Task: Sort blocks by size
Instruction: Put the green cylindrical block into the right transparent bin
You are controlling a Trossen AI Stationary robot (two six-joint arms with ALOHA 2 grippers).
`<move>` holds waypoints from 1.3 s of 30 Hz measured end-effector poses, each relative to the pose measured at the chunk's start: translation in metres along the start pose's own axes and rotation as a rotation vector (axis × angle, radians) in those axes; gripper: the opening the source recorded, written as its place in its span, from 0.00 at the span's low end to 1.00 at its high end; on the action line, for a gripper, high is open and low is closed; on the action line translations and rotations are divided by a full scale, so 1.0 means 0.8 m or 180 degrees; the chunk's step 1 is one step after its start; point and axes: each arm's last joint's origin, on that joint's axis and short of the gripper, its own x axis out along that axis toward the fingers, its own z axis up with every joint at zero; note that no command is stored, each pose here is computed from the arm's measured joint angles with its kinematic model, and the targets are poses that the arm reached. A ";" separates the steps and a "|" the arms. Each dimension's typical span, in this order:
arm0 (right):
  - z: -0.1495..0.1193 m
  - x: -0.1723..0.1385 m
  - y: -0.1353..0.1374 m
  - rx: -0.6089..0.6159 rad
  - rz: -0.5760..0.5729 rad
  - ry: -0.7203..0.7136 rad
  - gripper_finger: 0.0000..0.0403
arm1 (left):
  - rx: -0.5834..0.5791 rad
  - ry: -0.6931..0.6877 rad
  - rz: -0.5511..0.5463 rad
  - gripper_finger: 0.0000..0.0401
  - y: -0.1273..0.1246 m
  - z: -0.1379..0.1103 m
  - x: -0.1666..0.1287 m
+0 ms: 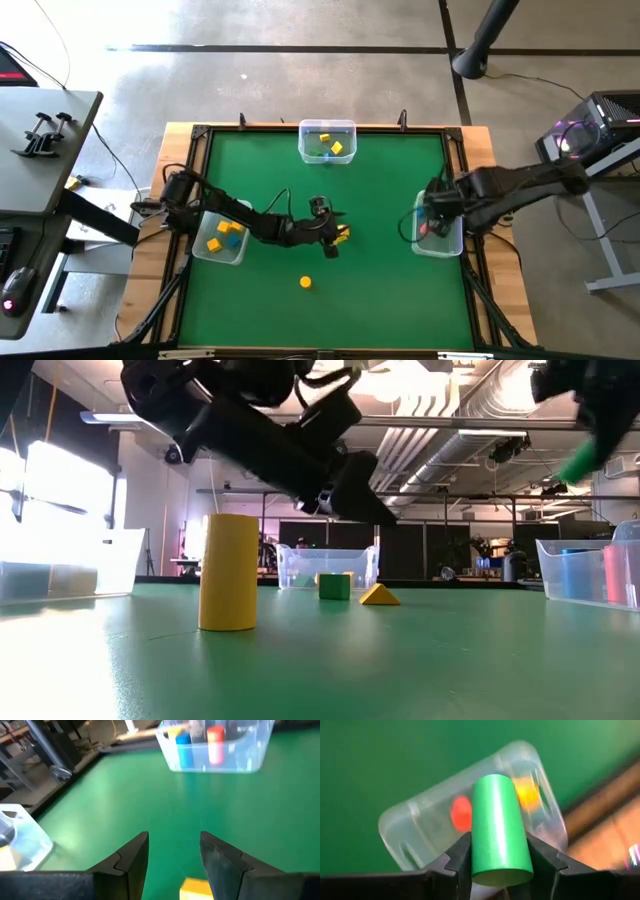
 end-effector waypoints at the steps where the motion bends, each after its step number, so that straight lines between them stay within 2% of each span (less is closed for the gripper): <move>1: 0.001 -0.001 -0.005 0.0051 -0.0021 0.0240 0.32 | -0.0024 -0.0030 0.0004 0.40 0.000 0.002 0.000; 4: 0.012 0.011 -0.007 -0.0043 0.0337 0.0557 0.32 | -0.0002 -0.0059 0.0003 0.40 0.000 0.003 0.000; 6: 0.020 0.029 -0.006 -0.0025 0.0395 0.0803 0.32 | 0.0009 -0.0045 -0.0001 0.40 0.000 0.003 0.000; 9: 0.025 0.062 -0.014 -0.0077 -0.0014 0.1382 0.32 | 0.0021 -0.0032 -0.0005 0.41 0.000 0.002 0.000; 17: 0.035 0.118 -0.024 -0.0265 -0.0265 0.2070 0.32 | 0.0059 0.0033 -0.0014 0.41 0.000 -0.001 -0.001; 23: 0.039 0.150 -0.021 -0.0409 -0.0052 0.2069 0.32 | 0.0049 0.0021 -0.0014 0.41 0.000 0.000 -0.001; 28: 0.043 0.158 -0.019 -0.0466 -0.0144 0.2178 0.32 | 0.0055 0.0028 -0.0025 0.41 -0.001 -0.001 -0.001; 33: 0.044 0.162 -0.018 -0.0507 -0.0192 0.2204 0.43 | 0.0049 0.0020 -0.0024 0.41 -0.001 0.000 -0.001; 39: 0.045 0.163 -0.018 -0.0553 -0.0210 0.2181 0.46 | 0.0025 0.0020 -0.0024 0.41 -0.001 0.000 -0.001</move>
